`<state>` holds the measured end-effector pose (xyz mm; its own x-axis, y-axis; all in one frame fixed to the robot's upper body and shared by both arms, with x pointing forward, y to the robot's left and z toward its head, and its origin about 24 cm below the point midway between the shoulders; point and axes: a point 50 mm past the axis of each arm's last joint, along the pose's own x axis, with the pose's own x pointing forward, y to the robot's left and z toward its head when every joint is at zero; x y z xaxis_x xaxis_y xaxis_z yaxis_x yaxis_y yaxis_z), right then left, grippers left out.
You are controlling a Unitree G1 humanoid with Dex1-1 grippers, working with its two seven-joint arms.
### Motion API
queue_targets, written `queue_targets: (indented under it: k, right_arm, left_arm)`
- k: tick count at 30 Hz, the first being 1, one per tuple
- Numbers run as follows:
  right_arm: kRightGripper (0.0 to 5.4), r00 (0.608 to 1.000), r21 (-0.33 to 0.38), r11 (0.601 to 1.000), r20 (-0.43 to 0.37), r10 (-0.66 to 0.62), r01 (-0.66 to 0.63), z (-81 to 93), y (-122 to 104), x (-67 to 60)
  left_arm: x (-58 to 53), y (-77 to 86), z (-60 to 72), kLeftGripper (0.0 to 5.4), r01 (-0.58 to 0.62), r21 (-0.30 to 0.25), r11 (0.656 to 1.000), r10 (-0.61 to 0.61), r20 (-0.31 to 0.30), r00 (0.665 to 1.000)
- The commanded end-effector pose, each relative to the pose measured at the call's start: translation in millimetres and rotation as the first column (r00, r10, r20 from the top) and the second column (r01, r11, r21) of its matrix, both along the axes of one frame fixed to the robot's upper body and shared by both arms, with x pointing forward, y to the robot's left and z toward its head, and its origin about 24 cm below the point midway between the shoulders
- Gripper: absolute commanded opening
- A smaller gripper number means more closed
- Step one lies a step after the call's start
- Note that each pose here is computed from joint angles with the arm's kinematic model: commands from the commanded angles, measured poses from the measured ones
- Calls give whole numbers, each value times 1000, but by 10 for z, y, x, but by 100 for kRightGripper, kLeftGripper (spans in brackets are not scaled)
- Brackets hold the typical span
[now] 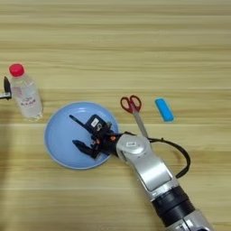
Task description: Move the objects on the table
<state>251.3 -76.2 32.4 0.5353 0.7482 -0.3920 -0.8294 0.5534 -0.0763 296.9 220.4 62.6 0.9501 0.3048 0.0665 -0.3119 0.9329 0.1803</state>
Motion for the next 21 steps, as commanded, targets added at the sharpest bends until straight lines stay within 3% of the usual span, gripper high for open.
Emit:
queue_targets:
  k: [1, 21]
  right_arm:
    - [301, 999, -39, 999, -36, -4, 2, -82, -38, -32]
    - [95, 999, -37, 999, -37, -6, 5, -88, -38, -29]
  left_arm:
    - [-12, -15, -11, 540, -2, 2, 1000, 2, -10, 1000]
    - [-9, -18, -9, 540, -1, 2, 1000, 1, -10, 1000]
